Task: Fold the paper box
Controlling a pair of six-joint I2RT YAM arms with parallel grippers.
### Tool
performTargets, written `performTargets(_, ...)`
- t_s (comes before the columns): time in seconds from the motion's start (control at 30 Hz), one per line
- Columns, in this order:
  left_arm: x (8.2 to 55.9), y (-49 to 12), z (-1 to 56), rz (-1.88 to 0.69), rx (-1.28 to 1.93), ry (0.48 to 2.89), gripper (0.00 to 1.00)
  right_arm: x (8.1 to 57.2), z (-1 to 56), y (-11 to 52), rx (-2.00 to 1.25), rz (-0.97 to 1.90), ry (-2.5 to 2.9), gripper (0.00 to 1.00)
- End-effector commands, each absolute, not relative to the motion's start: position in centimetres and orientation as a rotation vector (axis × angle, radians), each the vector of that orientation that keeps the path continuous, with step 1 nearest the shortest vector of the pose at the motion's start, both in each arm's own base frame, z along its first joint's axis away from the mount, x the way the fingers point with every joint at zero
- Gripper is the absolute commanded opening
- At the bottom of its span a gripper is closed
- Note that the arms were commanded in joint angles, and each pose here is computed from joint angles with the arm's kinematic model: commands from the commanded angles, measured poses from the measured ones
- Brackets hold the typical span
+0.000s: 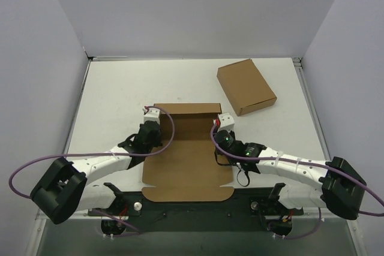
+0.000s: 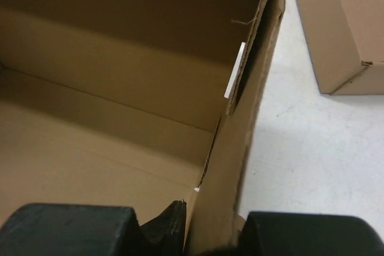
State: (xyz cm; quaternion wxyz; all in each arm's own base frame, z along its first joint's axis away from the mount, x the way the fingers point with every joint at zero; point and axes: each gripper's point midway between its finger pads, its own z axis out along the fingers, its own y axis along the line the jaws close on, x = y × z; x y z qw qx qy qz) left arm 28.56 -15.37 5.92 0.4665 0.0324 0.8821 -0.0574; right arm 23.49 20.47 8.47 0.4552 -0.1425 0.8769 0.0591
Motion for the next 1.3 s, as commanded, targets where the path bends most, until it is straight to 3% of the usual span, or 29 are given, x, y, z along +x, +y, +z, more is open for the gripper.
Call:
performTargets(0.0,28.1,-16.8,7.1,-0.239,0.064,2.131,0.22,23.8,8.6,20.4,-0.215,0.055,2.147,0.15)
performTargets(0.3,27.7,-15.2,8.3,-0.228,0.009,2.062,0.23,22.2,6.6,19.0,-0.155,-0.079,2.165,0.18)
performTargets(0.4,27.5,-15.3,8.3,-0.241,0.040,2.040,0.23,21.9,6.9,19.1,-0.156,-0.071,2.171,0.23)
performTargets(0.6,27.3,-15.3,8.4,-0.250,0.102,2.024,0.23,20.8,12.1,20.8,-0.257,0.123,2.167,0.70)
performTargets(0.7,27.5,-15.2,8.6,-0.249,0.099,2.017,0.23,19.8,16.0,21.2,-0.360,0.238,2.129,0.79)
performTargets(0.83,27.5,-15.3,8.5,-0.264,0.106,2.024,0.23,19.4,22.7,21.0,-0.390,0.353,2.041,0.85)
performTargets(0.93,27.5,-15.3,8.5,-0.271,0.108,2.022,0.23,21.2,24.2,18.1,-0.283,0.285,2.039,0.84)
performTargets(1.1,27.5,-15.3,8.7,-0.278,0.110,2.012,0.23,24.1,23.1,14.8,-0.111,0.315,2.077,0.79)
performTargets(1.27,27.5,-15.3,8.6,-0.277,0.113,2.015,0.22,25.7,18.1,10.7,0.086,0.286,2.156,0.77)
